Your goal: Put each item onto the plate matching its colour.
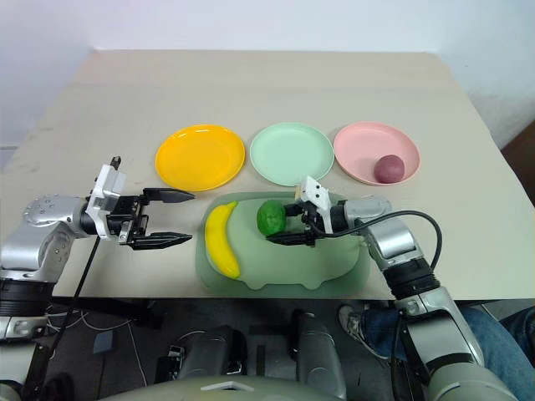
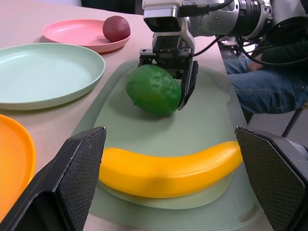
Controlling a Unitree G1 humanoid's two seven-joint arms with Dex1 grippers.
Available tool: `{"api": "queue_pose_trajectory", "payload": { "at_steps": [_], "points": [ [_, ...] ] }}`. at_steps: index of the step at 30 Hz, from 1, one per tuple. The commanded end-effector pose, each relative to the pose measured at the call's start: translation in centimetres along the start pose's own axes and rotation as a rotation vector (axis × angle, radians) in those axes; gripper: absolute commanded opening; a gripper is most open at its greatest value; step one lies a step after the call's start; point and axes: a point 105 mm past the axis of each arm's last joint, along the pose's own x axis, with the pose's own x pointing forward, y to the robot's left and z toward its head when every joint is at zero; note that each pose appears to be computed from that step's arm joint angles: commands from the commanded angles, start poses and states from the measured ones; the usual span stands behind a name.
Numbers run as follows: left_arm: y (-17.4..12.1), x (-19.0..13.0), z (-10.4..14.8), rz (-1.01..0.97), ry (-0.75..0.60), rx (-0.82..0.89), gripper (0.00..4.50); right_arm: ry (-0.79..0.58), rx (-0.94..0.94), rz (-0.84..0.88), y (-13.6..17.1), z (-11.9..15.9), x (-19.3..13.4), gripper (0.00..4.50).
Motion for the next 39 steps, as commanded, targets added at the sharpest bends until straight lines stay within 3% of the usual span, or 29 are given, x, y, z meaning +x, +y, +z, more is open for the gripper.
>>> {"api": "queue_pose_trajectory", "payload": {
  "at_steps": [1,3,12,21,26,31,35,39],
  "points": [
    [0.1,0.0,1.2,-0.003,-0.012,0.052,4.5,-0.056,-0.035,0.005,0.0,1.6,-0.3,2.99],
    [0.1,0.0,1.2,-0.003,-0.012,0.051,4.5,-0.083,-0.021,0.005,0.0,2.0,-0.4,2.99],
    [0.2,0.0,1.2,-0.002,-0.015,0.052,4.5,-0.219,-0.023,-0.378,-7.8,6.2,-1.5,2.99],
    [0.1,-0.1,1.1,0.007,-0.012,0.051,4.5,-0.219,-0.013,-0.583,-11.8,6.6,-2.4,2.99],
    [0.1,-0.1,1.2,0.01,-0.01,0.052,4.5,-0.198,-0.023,-0.576,-12.0,6.4,-2.1,4.48],
    [0.1,-0.1,1.2,0.006,-0.012,0.052,4.5,-0.206,-0.03,-0.551,-11.5,6.4,-1.9,4.48],
    [0.1,0.0,1.2,0.0,-0.013,0.053,4.5,-0.35,-0.032,-0.492,-10.6,8.8,-2.3,4.48],
    [0.1,0.1,1.2,-0.004,-0.014,0.052,4.5,-0.362,-0.037,-0.428,-9.4,8.9,-2.1,4.48]
  ]
}}
